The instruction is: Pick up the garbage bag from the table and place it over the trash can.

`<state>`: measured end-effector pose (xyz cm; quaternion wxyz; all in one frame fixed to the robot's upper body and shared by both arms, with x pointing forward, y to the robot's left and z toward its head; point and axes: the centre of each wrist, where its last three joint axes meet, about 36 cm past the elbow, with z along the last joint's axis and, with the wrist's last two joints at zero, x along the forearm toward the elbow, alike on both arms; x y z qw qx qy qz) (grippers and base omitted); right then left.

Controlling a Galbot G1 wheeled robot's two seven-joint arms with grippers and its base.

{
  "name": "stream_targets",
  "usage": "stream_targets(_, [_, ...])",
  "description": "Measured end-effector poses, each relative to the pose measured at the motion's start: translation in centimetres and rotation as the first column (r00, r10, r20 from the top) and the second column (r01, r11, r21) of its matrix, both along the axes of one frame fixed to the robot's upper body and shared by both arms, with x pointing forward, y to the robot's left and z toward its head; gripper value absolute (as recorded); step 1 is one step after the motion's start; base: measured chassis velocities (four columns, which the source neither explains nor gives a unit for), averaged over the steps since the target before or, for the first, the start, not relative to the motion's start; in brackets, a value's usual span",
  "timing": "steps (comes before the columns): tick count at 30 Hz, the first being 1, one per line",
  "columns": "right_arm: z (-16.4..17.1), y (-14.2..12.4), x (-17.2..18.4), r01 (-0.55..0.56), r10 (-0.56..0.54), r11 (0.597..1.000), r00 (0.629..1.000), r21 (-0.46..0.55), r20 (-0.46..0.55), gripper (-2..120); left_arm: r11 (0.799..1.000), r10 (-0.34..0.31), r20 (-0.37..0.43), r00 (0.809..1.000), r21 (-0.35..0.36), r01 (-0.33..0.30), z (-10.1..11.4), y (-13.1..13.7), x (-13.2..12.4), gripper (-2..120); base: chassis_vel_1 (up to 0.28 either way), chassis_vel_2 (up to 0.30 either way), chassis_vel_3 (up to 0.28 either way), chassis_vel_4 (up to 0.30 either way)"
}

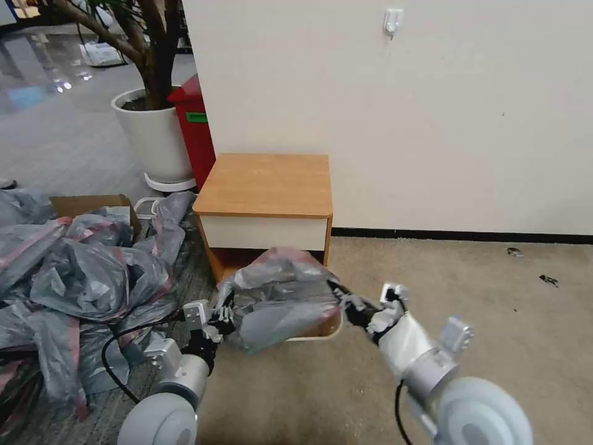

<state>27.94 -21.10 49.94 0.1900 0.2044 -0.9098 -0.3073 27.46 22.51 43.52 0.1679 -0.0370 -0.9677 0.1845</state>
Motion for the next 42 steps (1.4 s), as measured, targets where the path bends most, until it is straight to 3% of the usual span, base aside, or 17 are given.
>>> stream_targets(8, [1.3, -0.7, -0.7, -0.049, 0.049, 0.999, 0.999, -0.014, -0.002, 0, 1.000, -0.002, 0.005, 1.000, -0.027, 0.002, 0.6, -0.2, -0.1, 6, 0.000, 0.000, 0.000, 0.000])
stream_targets(13, [2.9, -0.5, -1.7, -0.117, 0.120, 0.991, 0.992, -0.059, 0.043, 18, 1.000, -0.013, 0.005, 1.000, -0.026, 0.013, 0.9, 0.0, 0.0, 6, 0.000, 0.000, 0.000, 0.000])
stream_targets(19, [3.7, -1.5, -2.0, -0.133, 0.157, 0.969, 0.982, -0.207, 0.105, 43, 0.999, -0.018, 0.016, 1.000, -0.028, 0.019, 1.4, 0.5, 0.4, 6, 0.000, 0.000, 0.000, 0.000])
stream_targets(21, [3.7, -1.6, -1.9, -0.133, 0.158, 0.968, 0.982, -0.211, 0.107, 45, 0.999, -0.018, 0.016, 1.000, -0.028, 0.019, 1.4, 0.5, 0.4, 6, 0.000, 0.000, 0.000, 0.000])
stream_targets(24, [4.7, -2.6, -1.1, -0.144, 0.207, 0.942, 0.960, -0.303, 0.187, 62, 0.999, -0.025, 0.024, 0.999, -0.027, 0.025, 1.7, 0.5, 0.4, 6, 0.000, 0.000, 0.000, 0.000])
stream_targets(26, [4.7, -2.6, -1.1, -0.145, 0.210, 0.941, 0.959, -0.306, 0.191, 64, 0.999, -0.026, 0.025, 0.999, -0.027, 0.026, 1.7, 0.5, 0.3, 6, 0.000, 0.000, 0.000, 0.000])
stream_targets(32, [6.4, -2.3, 0.5, -0.200, 0.310, 0.910, 0.909, -0.363, 0.278, 88, 0.999, -0.053, 0.044, 0.998, 0.009, 0.053, 2.0, 0.5, -0.1, 6, 0.000, 0.000, 0.000, 0.000])
stream_targets(34, [6.4, -2.3, 0.8, -0.203, 0.316, 0.908, 0.906, -0.367, 0.282, 89, 0.998, -0.056, 0.047, 0.997, 0.013, 0.055, 2.0, 0.5, -0.1, 6, 0.000, 0.000, 0.000, 0.000])
stream_targets(35, [6.3, -2.2, 2.0, -0.215, 0.336, 0.899, 0.898, -0.382, 0.285, 97, 0.997, -0.072, 0.068, 0.995, 0.035, 0.070, 2.1, 0.6, -0.3, 6, 0.000, 0.000, 0.000, 0.000])
stream_targets(42, [5.6, -2.3, 3.7, -0.259, 0.364, 0.882, 0.904, -0.393, 0.223, 100, 0.992, -0.108, 0.110, 0.988, 0.072, 0.101, 2.5, 0.9, -0.5, 6, 0.000, 0.000, 0.000, 0.000])
